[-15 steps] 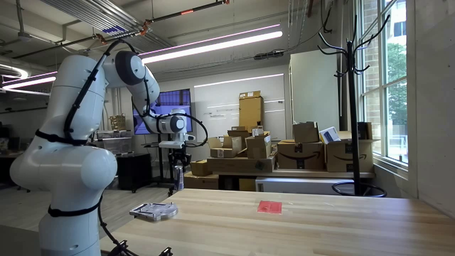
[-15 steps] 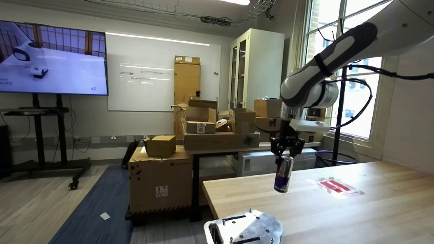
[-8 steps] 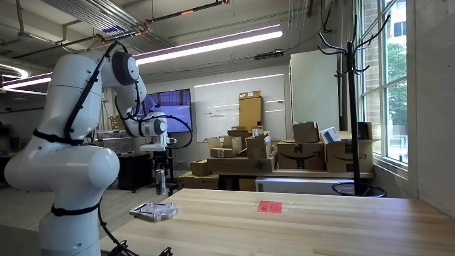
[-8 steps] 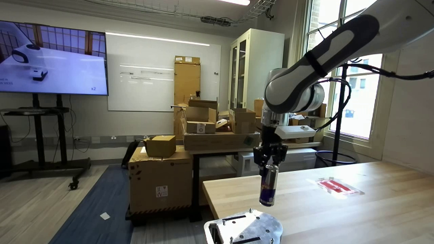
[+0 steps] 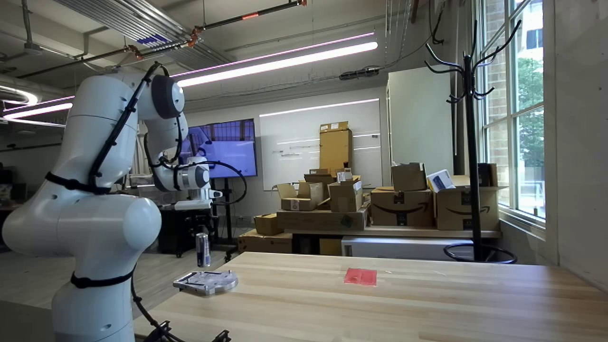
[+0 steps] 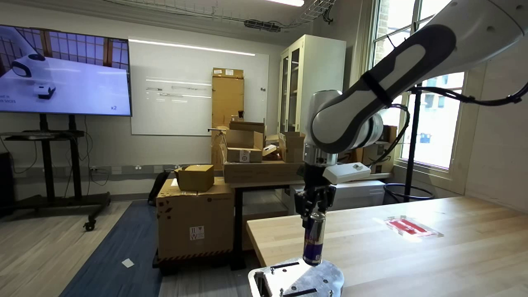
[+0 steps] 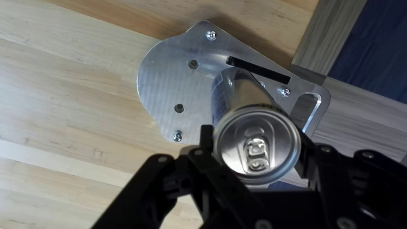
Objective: Put the can on the silver object.
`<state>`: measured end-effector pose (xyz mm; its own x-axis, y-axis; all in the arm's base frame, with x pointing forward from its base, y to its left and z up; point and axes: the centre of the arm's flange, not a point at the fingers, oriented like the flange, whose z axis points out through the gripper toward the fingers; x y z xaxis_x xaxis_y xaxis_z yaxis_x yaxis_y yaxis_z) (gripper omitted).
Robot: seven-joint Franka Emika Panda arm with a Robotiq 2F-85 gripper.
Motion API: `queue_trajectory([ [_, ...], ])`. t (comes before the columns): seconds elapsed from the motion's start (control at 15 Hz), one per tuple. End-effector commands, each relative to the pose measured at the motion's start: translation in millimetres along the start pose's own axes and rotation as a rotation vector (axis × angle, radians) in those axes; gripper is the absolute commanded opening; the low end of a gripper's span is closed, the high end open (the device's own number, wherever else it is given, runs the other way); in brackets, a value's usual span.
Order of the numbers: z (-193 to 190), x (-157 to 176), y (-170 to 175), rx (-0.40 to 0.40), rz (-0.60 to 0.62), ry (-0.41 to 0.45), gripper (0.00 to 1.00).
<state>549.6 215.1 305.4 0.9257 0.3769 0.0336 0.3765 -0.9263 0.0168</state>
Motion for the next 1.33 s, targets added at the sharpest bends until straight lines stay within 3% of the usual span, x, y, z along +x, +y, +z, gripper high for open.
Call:
queue_trajectory([
  [0.0,19,12,-5,-0.002,-0.005,0.013,0.33],
  [0.4,50,21,1,0.01,0.002,0.015,0.33],
  [1.27,63,30,20,-0.026,0.011,0.027,0.33],
])
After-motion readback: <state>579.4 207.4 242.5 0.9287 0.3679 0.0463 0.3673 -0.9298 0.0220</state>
